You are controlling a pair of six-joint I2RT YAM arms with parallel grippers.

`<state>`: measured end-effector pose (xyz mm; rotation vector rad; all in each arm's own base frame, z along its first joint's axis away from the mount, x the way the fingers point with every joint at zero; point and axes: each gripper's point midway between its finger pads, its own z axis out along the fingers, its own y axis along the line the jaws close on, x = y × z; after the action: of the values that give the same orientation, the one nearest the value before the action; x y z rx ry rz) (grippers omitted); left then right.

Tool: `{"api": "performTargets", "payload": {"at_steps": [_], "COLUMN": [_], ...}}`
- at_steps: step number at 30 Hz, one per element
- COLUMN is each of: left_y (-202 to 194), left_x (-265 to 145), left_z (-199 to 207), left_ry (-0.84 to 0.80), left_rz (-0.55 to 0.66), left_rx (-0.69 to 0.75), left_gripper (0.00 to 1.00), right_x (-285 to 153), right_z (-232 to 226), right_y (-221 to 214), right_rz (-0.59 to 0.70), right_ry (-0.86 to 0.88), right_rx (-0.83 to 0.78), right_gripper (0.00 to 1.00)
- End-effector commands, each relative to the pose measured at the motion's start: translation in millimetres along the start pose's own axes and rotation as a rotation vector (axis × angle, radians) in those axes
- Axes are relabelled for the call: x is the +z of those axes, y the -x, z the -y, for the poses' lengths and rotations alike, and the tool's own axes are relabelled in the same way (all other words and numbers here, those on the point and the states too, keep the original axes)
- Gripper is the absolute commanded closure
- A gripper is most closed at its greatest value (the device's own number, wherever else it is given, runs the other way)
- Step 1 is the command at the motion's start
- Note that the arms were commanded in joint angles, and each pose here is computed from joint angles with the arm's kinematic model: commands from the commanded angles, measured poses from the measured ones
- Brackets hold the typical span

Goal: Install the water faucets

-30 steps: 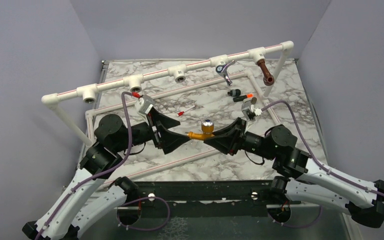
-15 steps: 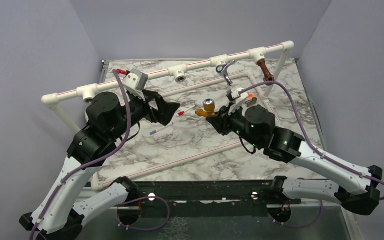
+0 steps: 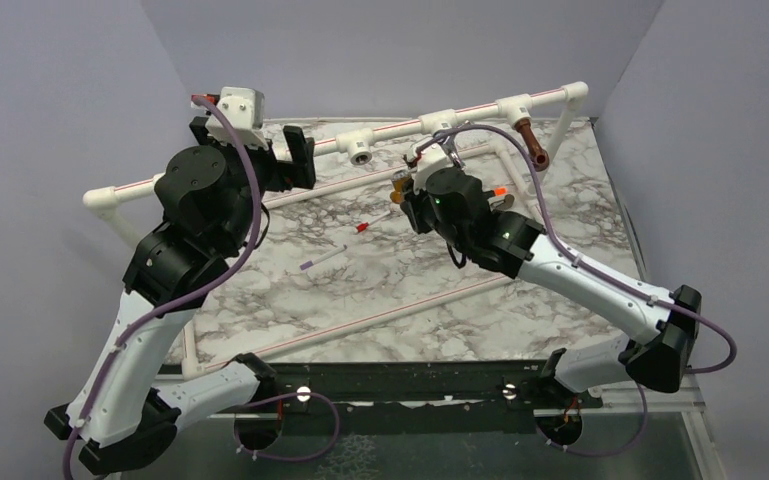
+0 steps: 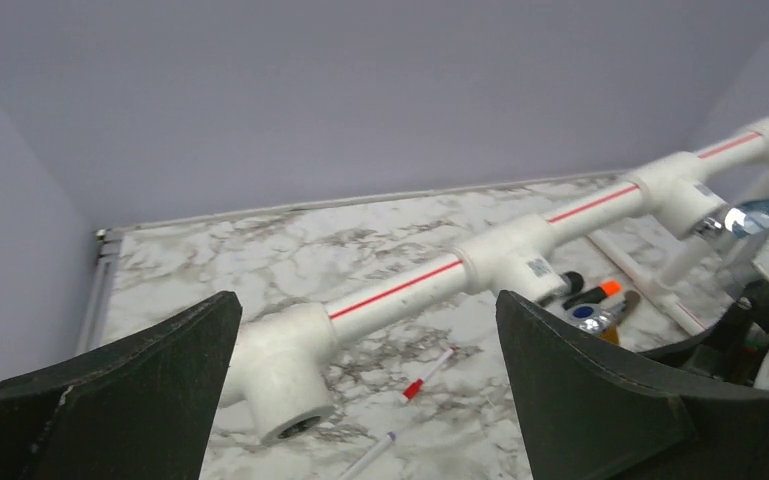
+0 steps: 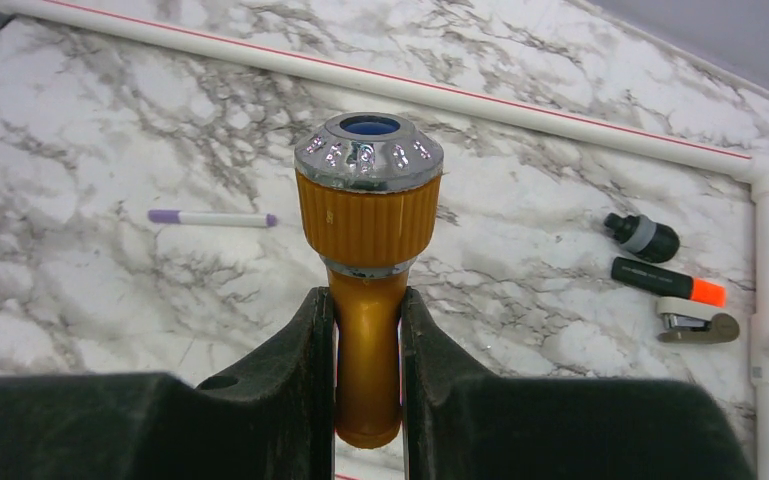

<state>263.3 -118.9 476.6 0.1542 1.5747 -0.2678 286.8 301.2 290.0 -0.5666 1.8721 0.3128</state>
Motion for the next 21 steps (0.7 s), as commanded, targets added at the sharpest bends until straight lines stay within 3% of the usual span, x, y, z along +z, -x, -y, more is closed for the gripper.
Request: {"api": "performTargets", "payload": {"at_steps": [1,9,21], "left_y": [14,10,0], "left_x": [2,16,26], "left_z": [-52,-80,-82], "left_ry": [0.308,0.539,0.581], "left_rz": [0.006,-0.044,-0.084], "left_rx": [0.1,0.21,0.259], "left_gripper": [0.02,0.02,0.01], "right_x": [14,33,33], "right_z": [31,77,151], "right_y": [16,23,21], "right_rz": [0.02,0.045,0.057], "right_ry": [-0.116,-0.221,-0.401], "right_rx": [-0.035,0.01,0.043], "right_gripper": [0.99,0.99,0.99]}}
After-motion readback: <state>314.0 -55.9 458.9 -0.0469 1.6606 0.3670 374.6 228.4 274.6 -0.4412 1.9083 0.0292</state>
